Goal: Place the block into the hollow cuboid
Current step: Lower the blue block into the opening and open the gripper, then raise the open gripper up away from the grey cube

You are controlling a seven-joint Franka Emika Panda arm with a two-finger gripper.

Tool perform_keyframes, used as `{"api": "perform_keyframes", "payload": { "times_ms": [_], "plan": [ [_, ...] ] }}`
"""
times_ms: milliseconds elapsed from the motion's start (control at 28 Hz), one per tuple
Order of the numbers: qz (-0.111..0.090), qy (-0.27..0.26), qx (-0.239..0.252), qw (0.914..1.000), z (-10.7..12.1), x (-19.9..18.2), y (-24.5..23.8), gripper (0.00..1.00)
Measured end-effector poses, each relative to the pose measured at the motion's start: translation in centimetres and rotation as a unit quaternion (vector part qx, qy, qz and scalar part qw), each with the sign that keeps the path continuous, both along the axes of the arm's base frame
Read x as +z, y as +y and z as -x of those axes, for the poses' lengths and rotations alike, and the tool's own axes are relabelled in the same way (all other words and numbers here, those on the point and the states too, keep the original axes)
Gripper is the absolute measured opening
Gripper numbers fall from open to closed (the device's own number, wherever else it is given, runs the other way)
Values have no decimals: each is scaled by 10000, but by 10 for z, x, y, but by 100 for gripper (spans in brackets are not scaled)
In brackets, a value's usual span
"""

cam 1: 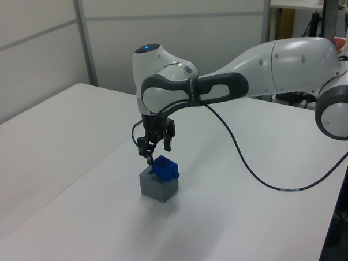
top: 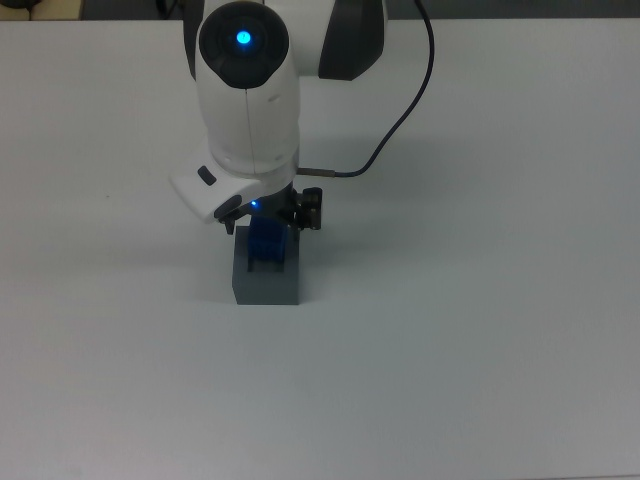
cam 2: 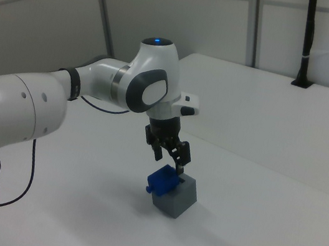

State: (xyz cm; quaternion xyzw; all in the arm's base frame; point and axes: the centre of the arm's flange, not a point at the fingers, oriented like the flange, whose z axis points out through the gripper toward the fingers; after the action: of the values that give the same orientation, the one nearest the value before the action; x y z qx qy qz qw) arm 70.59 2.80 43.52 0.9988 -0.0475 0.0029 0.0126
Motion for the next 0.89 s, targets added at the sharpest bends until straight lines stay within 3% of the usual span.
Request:
{"api": "perform_keyframes", "payload": {
  "times_ms": [71, 429, 821, 893],
  "plan": [
    [0, 0, 1, 10000, 0, 0, 0, 99],
    [3, 59, 1, 10000, 1, -2, 0, 100],
    [59, 1076, -17, 9942, 26, -20, -1, 100],
    [62, 1135, -18, 9935, 28, -21, -1, 92]
  ]
}}
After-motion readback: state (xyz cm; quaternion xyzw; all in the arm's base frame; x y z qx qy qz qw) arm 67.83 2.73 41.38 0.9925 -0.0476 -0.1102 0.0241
